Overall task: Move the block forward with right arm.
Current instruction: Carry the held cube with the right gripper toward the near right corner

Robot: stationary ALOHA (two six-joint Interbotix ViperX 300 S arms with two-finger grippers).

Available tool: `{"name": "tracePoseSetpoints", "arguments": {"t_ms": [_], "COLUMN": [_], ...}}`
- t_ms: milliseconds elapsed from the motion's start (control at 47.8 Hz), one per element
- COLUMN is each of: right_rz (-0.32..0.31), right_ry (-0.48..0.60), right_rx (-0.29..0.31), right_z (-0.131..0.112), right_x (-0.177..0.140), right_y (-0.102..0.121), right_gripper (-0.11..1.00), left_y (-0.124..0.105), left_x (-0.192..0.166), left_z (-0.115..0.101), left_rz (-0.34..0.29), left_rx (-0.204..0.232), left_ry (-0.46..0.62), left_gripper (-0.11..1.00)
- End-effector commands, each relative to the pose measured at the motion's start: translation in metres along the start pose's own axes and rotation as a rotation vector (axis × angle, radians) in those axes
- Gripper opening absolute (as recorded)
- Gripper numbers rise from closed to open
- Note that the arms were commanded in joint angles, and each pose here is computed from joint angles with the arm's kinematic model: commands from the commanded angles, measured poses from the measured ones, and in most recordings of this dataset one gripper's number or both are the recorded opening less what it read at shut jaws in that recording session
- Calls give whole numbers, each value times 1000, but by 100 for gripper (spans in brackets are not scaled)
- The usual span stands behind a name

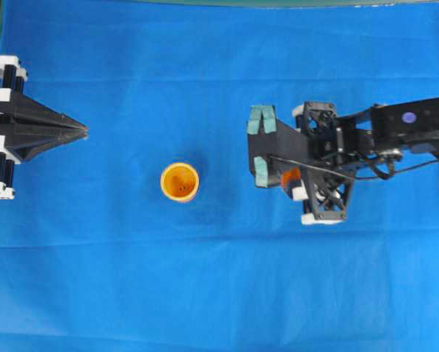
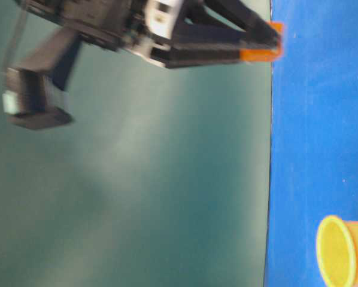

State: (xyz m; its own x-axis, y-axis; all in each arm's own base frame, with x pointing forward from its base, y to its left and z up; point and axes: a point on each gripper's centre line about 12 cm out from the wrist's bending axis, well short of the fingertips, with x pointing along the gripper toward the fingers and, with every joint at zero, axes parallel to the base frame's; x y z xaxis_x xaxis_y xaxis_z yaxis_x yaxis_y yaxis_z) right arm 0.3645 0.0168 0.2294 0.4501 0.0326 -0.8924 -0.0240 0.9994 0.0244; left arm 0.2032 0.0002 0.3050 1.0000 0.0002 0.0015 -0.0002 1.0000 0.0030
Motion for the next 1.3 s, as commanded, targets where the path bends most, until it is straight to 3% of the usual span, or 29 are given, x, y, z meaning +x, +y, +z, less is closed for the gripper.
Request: {"name": "tracePoseSetpoints", "arguments": {"t_ms": [0,564,857,1129,1275], "right_rz": [10,68,122,181,196], "right_ry": [-55,-138,-202,-286,-281], "right_rx": [-2,4,-43,17,15], "right_z": [13,46,50,57,54], "right_x": [-24,-65,-69,-73,-74], "right_y": [5,42,74,96,105], "right_gripper": [41,41,41,41,41], "left_y": [0,0,0,0,0], "left_x": [3,2,0,0,0], "left_z": [12,17,19,20,20], "left_rz": [0,0,0,-1,0], "left_rx": [2,-5,6,-8,-9], "left_ry": [-28,-41,-51,-54,-52], "left_gripper": [1,1,1,1,1]}}
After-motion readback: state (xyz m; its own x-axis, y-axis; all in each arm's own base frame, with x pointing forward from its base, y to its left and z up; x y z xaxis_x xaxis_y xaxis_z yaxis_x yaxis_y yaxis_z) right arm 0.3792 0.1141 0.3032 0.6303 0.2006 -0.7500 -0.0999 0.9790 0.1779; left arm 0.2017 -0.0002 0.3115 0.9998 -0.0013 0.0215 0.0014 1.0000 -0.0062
